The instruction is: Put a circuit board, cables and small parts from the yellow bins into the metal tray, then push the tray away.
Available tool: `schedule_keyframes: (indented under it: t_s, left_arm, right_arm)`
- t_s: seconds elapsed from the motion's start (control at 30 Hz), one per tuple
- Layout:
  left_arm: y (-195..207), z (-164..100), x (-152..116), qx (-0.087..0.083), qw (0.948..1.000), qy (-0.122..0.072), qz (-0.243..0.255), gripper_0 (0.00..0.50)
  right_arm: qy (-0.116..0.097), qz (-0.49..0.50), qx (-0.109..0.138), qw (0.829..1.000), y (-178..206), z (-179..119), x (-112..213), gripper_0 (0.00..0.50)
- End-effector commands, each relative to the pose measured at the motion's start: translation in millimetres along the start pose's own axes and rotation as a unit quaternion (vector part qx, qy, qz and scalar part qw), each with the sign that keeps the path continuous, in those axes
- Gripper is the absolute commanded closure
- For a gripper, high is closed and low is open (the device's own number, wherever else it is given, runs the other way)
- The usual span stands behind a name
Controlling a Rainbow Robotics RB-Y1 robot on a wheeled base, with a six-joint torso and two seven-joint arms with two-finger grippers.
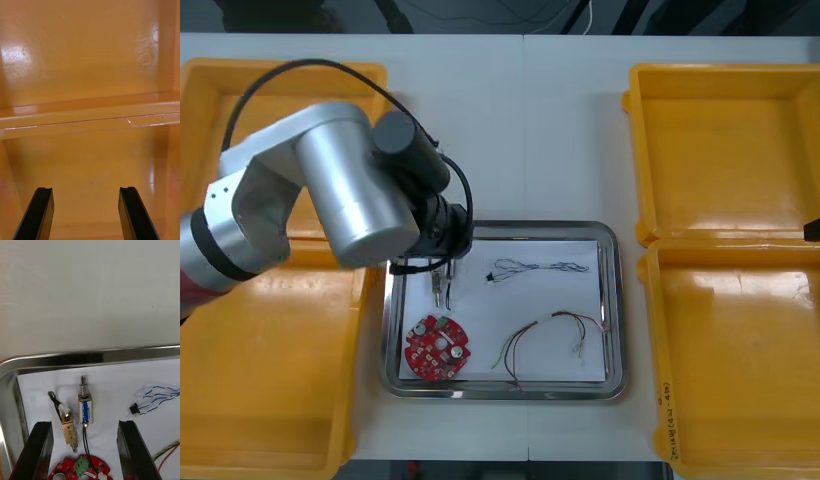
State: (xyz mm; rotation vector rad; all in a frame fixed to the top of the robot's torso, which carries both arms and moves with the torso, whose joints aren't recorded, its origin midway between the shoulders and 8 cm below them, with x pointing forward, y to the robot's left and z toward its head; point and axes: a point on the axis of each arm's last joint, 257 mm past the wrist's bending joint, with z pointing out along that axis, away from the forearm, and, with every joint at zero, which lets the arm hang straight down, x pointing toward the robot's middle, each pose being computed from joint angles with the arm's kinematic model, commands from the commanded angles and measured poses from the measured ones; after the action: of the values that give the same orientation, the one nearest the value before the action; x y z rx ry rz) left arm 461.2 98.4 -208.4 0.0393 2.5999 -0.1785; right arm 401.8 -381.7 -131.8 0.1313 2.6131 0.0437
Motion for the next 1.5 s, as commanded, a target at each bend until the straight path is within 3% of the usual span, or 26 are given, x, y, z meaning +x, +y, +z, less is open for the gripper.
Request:
schedule_keyframes:
  t_s: [0.03, 0.27, 0.5, 0.77, 0.9, 1.1, 1.23, 1.5]
  left_arm:
    - [15, -44, -36, 0.008, 0.9997, -0.023, 0.006, 0.0]
    - [42, -78, -48, 0.005, 0.9999, -0.008, 0.014, 0.0]
    - [92, -113, -57, -0.019, 0.9993, 0.007, 0.032, 0.0]
    - [142, -141, -51, -0.028, 0.9982, 0.023, 0.047, 0.0]
    - [168, -152, -45, -0.036, 0.9978, 0.026, 0.05, 0.0]
    - [198, -163, -40, -0.039, 0.9979, 0.014, 0.05, 0.0]
    - [226, -171, -31, -0.048, 0.9973, 0.009, 0.054, 0.0]
    - [263, -177, 0, -0.069, 0.997, 0.017, 0.031, 0.0]
  right_arm:
    - [-0.018, 0.018, 0.019, 0.999, -14, -17, -7, 0.0]
    - [-0.017, 0.017, 0.018, 1.0, -13, -16, -7, 0.0]
    - [-0.006, 0.001, -0.003, 1.0, -2, -19, -2, 0.0]
    - [0.007, -0.039, -0.018, 0.999, 20, -21, -3, 0.0]
    - [0.006, -0.075, -0.025, 0.997, 44, -21, -9, 0.0]
    - [0.013, -0.131, -0.038, 0.991, 81, -19, -12, 0.0]
    - [0.022, -0.2, -0.049, 0.978, 122, -17, -9, 0.0]
    - [0.043, -0.315, -0.076, 0.945, 196, -10, 13, 0.0]
